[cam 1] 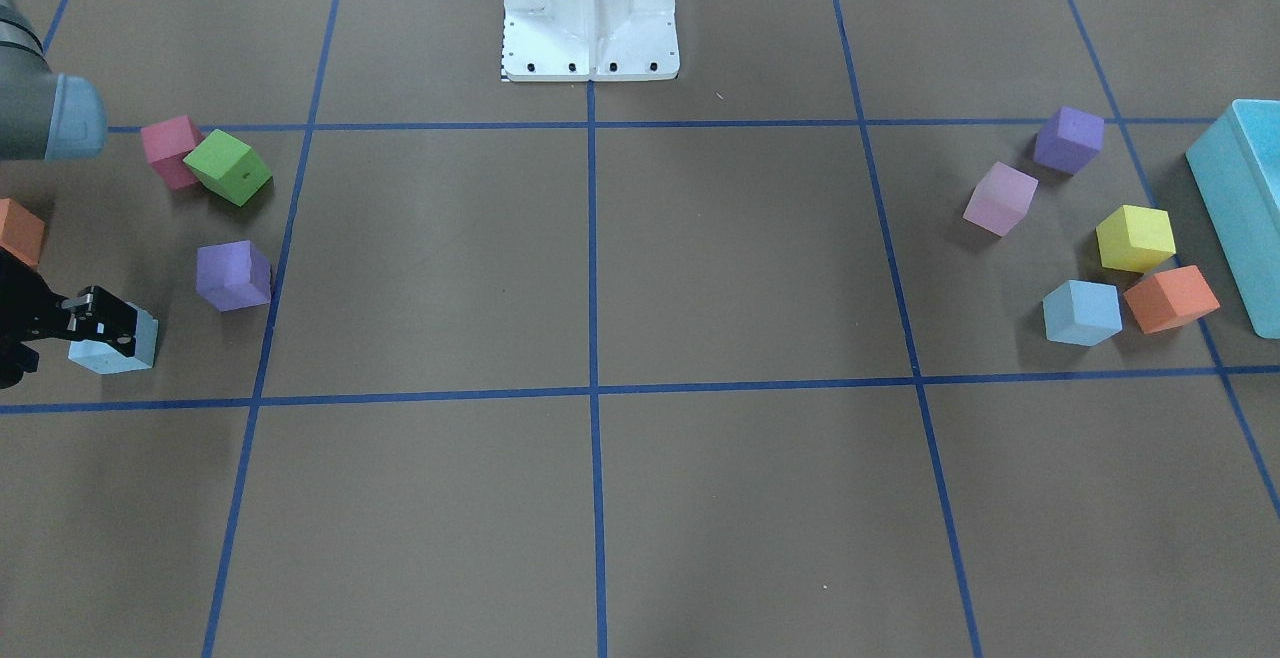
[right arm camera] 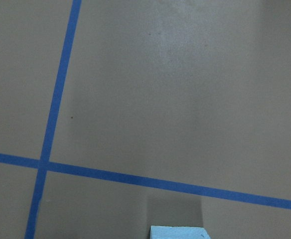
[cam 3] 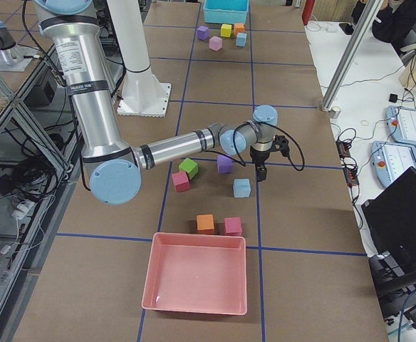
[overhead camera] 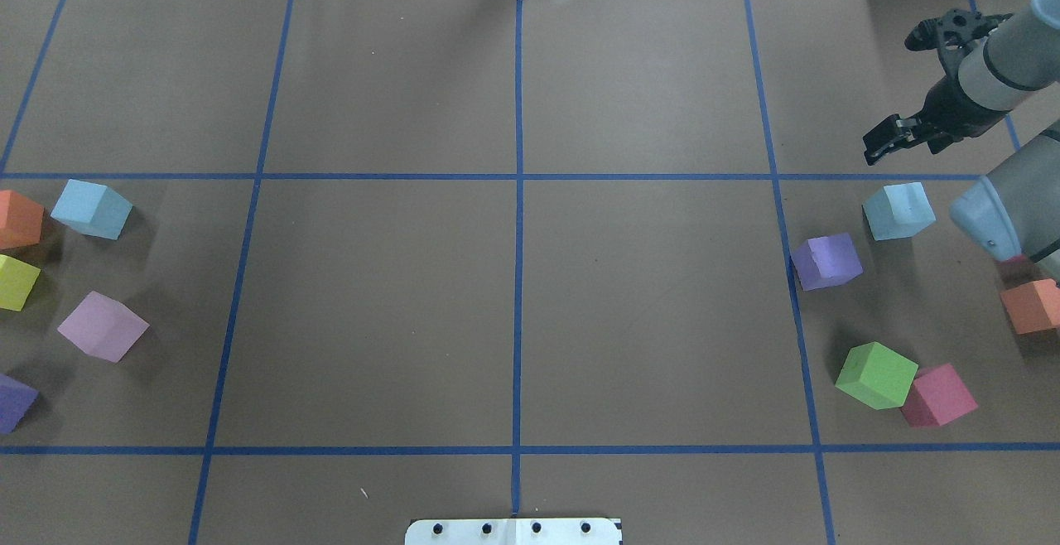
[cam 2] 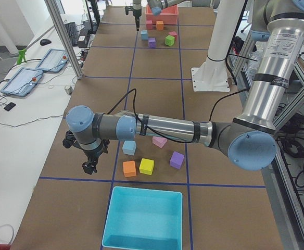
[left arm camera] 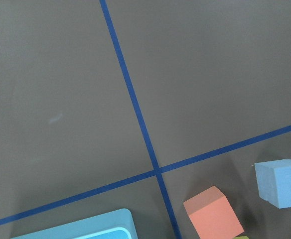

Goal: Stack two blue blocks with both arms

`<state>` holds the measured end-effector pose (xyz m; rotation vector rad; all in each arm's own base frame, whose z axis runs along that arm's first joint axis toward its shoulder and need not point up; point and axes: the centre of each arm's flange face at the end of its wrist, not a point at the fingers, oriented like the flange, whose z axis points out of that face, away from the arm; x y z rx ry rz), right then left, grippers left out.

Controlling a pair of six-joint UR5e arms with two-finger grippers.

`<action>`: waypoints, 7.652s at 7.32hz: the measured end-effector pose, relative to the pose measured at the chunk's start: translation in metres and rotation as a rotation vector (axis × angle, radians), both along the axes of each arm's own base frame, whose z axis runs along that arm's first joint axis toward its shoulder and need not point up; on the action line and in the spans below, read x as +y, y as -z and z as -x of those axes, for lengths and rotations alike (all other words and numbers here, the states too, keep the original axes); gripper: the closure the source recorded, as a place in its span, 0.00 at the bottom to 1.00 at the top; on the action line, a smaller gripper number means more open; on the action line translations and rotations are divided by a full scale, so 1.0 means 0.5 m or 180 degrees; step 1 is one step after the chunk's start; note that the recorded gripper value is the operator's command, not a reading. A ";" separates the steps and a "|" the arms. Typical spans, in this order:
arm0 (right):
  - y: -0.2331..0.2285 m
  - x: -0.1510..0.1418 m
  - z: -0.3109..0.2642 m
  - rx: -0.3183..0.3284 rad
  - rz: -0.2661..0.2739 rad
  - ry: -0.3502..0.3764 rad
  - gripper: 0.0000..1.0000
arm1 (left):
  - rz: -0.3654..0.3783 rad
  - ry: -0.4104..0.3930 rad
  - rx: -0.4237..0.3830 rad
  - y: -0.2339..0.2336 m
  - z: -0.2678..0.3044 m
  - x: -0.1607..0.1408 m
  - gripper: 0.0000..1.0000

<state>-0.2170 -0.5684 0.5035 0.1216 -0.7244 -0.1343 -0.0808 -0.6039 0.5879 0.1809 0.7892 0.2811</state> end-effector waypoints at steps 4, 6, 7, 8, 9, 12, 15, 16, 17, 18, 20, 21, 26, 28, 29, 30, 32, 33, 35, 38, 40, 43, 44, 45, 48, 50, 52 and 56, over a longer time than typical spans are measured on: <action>-0.059 0.040 0.012 0.0059 0.0053 0.0081 0.00 | -0.0001 0.0000 -0.0001 0.000 0.000 0.000 0.02; -0.082 0.053 0.014 0.0031 0.0016 0.0089 0.00 | -0.0005 0.0000 -0.0003 0.001 0.000 0.000 0.02; -0.086 0.055 0.018 0.0027 0.0013 0.0098 0.00 | -0.0005 0.0000 -0.0002 0.002 0.000 0.000 0.02; -0.088 0.056 0.022 0.0027 0.0016 0.0105 0.00 | -0.0004 0.0001 -0.0001 0.002 0.000 0.000 0.02; -0.093 0.057 0.026 0.0034 0.0027 0.0112 0.00 | -0.0003 0.0002 -0.0002 0.002 0.000 0.000 0.02; -0.104 0.054 0.032 0.0035 0.0013 0.0113 0.00 | -0.0003 0.0003 -0.0002 0.002 0.000 0.000 0.02; -0.135 0.056 0.041 0.0028 -0.0008 0.0126 0.00 | -0.0008 0.0003 -0.0001 0.004 0.000 -0.001 0.02; -0.142 0.057 0.044 0.0031 0.0000 0.0134 0.00 | -0.0007 0.0003 0.0000 0.003 0.000 0.000 0.02; -0.145 0.059 0.047 0.0031 0.0012 0.0140 0.00 | -0.0007 0.0003 0.0001 0.003 0.000 0.000 0.02; -0.147 0.061 0.053 0.0029 0.0026 0.0144 0.04 | -0.0007 0.0003 0.0001 0.003 0.000 0.000 0.02; -0.143 0.065 0.066 0.0020 0.0034 0.0156 0.29 | -0.0007 0.0003 -0.0002 0.003 0.000 0.000 0.02; -0.141 0.066 0.072 0.0016 0.0029 0.0169 0.32 | -0.0007 0.0003 -0.0002 0.003 0.000 0.000 0.02; -0.133 0.068 0.084 -0.0001 0.0002 0.0214 0.36 | -0.0006 0.0003 0.0001 0.002 0.000 0.000 0.02; -0.088 0.060 0.060 -0.0130 -0.0043 0.0183 0.36 | -0.0004 0.0003 -0.0002 0.001 0.000 0.000 0.02; -0.040 0.039 0.025 -0.0262 -0.0015 0.0122 0.36 | -0.0004 0.0003 -0.0002 0.001 0.000 0.001 0.02; 0.040 0.009 0.000 -0.0351 0.0046 0.0062 0.36 | -0.0003 0.0003 -0.0001 0.001 0.000 0.001 0.02; 0.262 -0.036 0.015 -0.0369 0.0191 -0.0034 0.36 | -0.0004 0.0003 0.0000 0.001 0.000 0.001 0.02; 0.352 -0.035 0.056 -0.0390 0.0269 -0.0097 0.36 | -0.0004 0.0003 0.0001 0.001 0.000 0.000 0.02; 0.486 0.001 0.207 -0.0369 0.0389 -0.0267 0.36 | -0.0003 0.0003 0.0002 0.001 0.000 0.001 0.02; 0.650 0.095 0.477 -0.0326 0.0542 -0.0547 0.37 | -0.0002 0.0001 0.0002 -0.002 0.000 0.002 0.02; 0.682 0.172 0.649 -0.0295 0.0541 -0.0649 0.37 | 0.0020 0.0014 0.0003 -0.007 0.000 0.005 0.02; 0.645 0.241 0.803 -0.0274 0.0498 -0.0711 0.36 | 0.0059 0.0061 0.0010 -0.007 0.000 0.006 0.02; 0.638 0.250 0.817 -0.0262 0.0515 -0.0724 0.36 | 0.0063 0.0064 0.0008 -0.008 0.000 0.007 0.02; 0.632 0.255 0.825 -0.0248 0.0537 -0.0738 0.36 | 0.0065 0.0065 0.0007 -0.009 0.000 0.007 0.02; 0.621 0.261 0.837 -0.0210 0.0561 -0.0755 0.00 | 0.0064 0.0065 0.0009 -0.008 0.000 0.007 0.02; 0.621 0.263 0.838 -0.0204 0.0537 -0.0733 0.00 | 0.0069 0.0072 0.0011 -0.007 -0.001 0.006 0.02; 0.613 0.180 0.770 -0.0199 0.0365 -0.0678 0.00 | 0.0153 0.0188 0.0026 0.019 -0.019 -0.004 0.02; 0.434 -0.086 0.282 -0.0350 0.0235 -0.0411 0.00 | 0.0269 0.0297 0.0102 0.064 -0.189 -0.024 0.02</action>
